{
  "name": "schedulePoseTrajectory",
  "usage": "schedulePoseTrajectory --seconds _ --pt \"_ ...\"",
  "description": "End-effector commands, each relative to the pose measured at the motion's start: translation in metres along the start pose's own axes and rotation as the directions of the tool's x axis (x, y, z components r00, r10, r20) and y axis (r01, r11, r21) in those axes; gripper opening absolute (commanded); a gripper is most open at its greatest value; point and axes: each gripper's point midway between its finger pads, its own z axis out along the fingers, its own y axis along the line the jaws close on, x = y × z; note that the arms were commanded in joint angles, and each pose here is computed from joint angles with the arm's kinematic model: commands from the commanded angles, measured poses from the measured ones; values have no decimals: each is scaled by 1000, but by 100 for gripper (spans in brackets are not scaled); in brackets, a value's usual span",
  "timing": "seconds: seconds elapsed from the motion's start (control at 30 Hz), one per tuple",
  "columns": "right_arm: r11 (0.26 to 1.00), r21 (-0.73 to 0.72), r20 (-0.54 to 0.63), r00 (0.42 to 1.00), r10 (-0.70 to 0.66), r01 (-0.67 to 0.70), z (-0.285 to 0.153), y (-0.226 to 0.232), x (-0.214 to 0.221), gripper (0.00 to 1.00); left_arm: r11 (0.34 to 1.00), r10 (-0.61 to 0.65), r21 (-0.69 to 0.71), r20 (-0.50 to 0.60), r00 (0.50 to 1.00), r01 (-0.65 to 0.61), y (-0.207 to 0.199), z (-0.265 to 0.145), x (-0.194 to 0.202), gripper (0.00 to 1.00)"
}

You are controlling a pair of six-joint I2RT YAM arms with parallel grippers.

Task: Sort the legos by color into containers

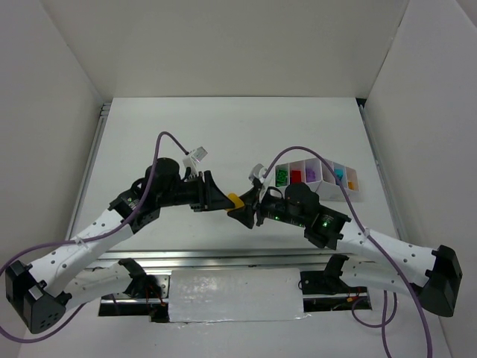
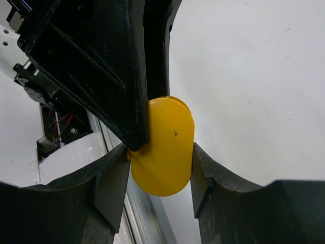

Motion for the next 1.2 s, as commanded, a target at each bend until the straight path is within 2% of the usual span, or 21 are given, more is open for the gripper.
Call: schedulePoseTrajectory --seconds 0.0,0.07,0.1,0.13,0.23,0.27,0.33,0.37,0.43,0.53,0.57,0.6,0.63,0.67,0.73,0.97,1.17 --pt "999 -50 123 992 17 -11 1 12 -31 19 995 63 73 30 998 -65 -23 1 -14 0" --pt "999 -48 153 988 32 -25 -6 11 -37 68 993 97 62 29 995 -99 -21 0 -15 0" --pt "998 -63 156 987 37 -27 -9 13 -35 76 991 115 64 25 993 -117 -21 0 -14 0" --pt "995 -100 152 987 46 -31 -12 19 -35 99 987 140 78 36 990 -142 -25 -3 -15 0" --pt "986 -146 124 987 101 -82 -23 18 -35 100 946 277 158 57 959 -283 -39 -14 -11 0" --pt "972 -209 98 986 132 -109 -29 27 -34 100 919 343 182 67 937 -349 -43 -18 -10 0" --pt "960 -243 79 983 165 -141 -39 22 -31 100 879 413 227 78 907 -420 -52 -29 -5 0" --pt "923 -350 56 980 192 -161 -50 39 -33 100 853 459 236 84 884 -465 -51 -32 -2 0" --pt "882 -424 21 972 235 -204 -62 44 -32 100 780 542 305 107 833 -547 -61 -44 9 0" --pt "868 -428 4 961 278 -250 -60 43 -37 100 688 599 417 136 789 -594 -74 -60 28 0" --pt "843 -484 0 964 268 -234 -61 51 -41 100 672 607 424 155 780 -607 -78 -65 29 0" --pt "836 -493 8 959 283 -242 -59 51 -46 100 670 610 420 160 776 -613 -78 -66 28 0" --pt "795 -542 -26 951 307 -272 -65 61 -47 100 661 616 428 159 772 -616 -79 -67 30 0" --pt "781 -582 12 958 287 -227 -67 66 -55 100 657 620 436 151 770 -615 -79 -67 31 0" --pt "753 -612 8 951 310 -240 -70 73 -60 100 639 624 478 136 769 -603 -82 -69 37 0" --pt "718 -657 4 952 307 -229 -60 90 -68 97 618 623 527 125 772 -584 -85 -67 42 0" --pt "766 -588 -42 955 293 -261 -32 89 -65 65 635 618 502 125 776 -587 -82 -64 39 0"
